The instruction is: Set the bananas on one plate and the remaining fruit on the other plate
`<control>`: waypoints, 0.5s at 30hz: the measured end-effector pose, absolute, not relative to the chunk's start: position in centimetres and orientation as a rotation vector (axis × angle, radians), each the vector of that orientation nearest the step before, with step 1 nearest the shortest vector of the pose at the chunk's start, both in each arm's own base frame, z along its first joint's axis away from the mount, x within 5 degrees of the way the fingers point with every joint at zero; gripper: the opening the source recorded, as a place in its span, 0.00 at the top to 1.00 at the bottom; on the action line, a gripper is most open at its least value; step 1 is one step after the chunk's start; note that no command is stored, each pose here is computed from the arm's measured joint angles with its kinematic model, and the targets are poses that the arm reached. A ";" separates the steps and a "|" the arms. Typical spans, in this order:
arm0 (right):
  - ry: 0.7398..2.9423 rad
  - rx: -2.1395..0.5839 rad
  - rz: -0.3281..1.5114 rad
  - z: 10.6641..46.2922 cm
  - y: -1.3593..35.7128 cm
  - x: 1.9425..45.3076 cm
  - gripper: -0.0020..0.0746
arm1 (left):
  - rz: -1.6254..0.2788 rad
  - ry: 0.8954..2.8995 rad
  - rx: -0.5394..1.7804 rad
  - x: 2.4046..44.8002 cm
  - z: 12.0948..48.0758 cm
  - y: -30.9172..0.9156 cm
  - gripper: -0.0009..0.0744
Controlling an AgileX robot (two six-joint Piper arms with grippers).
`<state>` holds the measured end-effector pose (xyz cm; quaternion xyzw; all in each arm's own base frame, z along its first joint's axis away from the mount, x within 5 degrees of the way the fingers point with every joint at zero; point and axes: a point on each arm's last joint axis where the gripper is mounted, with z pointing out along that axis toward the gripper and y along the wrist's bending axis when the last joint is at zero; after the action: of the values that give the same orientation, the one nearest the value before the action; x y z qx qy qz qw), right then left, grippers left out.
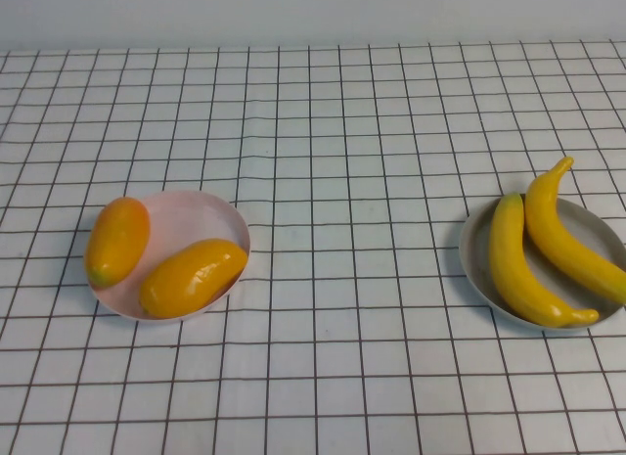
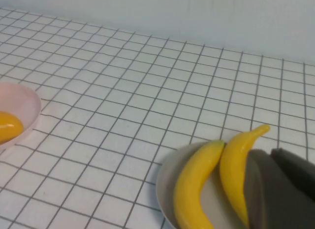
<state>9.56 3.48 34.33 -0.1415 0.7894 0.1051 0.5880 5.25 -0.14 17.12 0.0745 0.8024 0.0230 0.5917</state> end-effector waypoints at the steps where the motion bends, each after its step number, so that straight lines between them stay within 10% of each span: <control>1: 1.842 -0.314 0.244 33.6 3.1 8.7 0.99 | 0.053 1.867 0.173 5.3 17.1 -0.1 0.99; 15: 1.667 -0.247 0.226 25.9 0.9 3.3 0.99 | 0.053 1.867 0.173 5.3 17.1 -0.1 0.99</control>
<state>3.31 0.94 25.91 -0.1094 0.7366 0.0997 0.6599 5.25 -0.14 17.12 0.0745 0.8024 0.0230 0.5917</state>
